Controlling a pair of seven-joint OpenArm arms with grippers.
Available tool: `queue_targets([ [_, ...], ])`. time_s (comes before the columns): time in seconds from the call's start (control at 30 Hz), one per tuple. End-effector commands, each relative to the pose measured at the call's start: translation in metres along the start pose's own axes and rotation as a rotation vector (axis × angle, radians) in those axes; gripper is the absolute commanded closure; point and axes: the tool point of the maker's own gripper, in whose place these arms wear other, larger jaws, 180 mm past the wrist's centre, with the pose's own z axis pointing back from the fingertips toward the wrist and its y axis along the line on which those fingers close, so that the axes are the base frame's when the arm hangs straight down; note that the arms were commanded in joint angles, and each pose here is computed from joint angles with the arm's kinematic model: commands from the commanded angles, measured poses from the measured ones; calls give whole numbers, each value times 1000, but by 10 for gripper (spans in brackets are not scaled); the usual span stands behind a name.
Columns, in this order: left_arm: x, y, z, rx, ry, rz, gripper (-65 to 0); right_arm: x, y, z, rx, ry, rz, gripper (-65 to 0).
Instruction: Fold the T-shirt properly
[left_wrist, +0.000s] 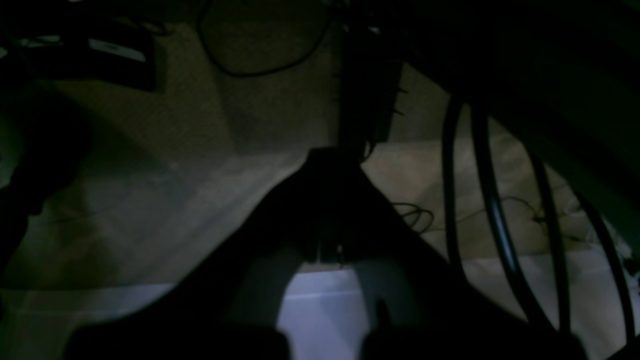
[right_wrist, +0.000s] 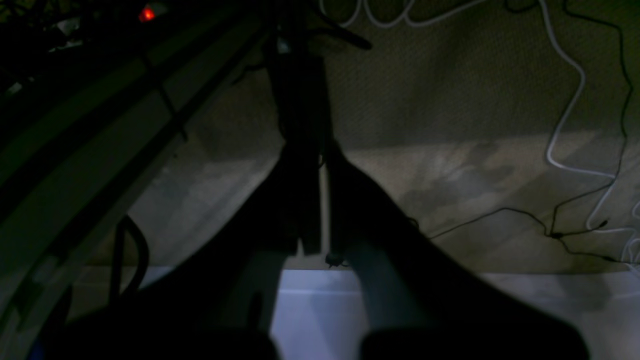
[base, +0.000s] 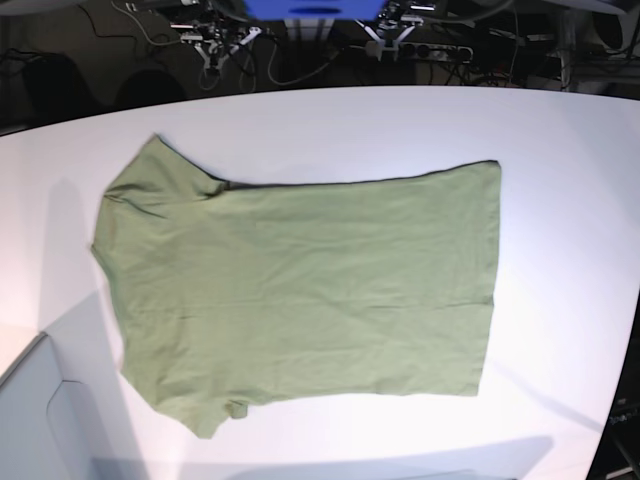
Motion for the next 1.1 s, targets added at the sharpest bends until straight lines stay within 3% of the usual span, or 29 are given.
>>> queue_targets([
  [0.0,-5,-8,0,-18,8,2,-2,-3,6,0,28,2,4,0],
  [0.7,-4,-21,-1,-37,6,-5,-1,-28,4,0,26,39,-1,0],
  [1.07,-8,-17,-1,-30,12,-9,0,-11,-3,19,26,24,50,0],
])
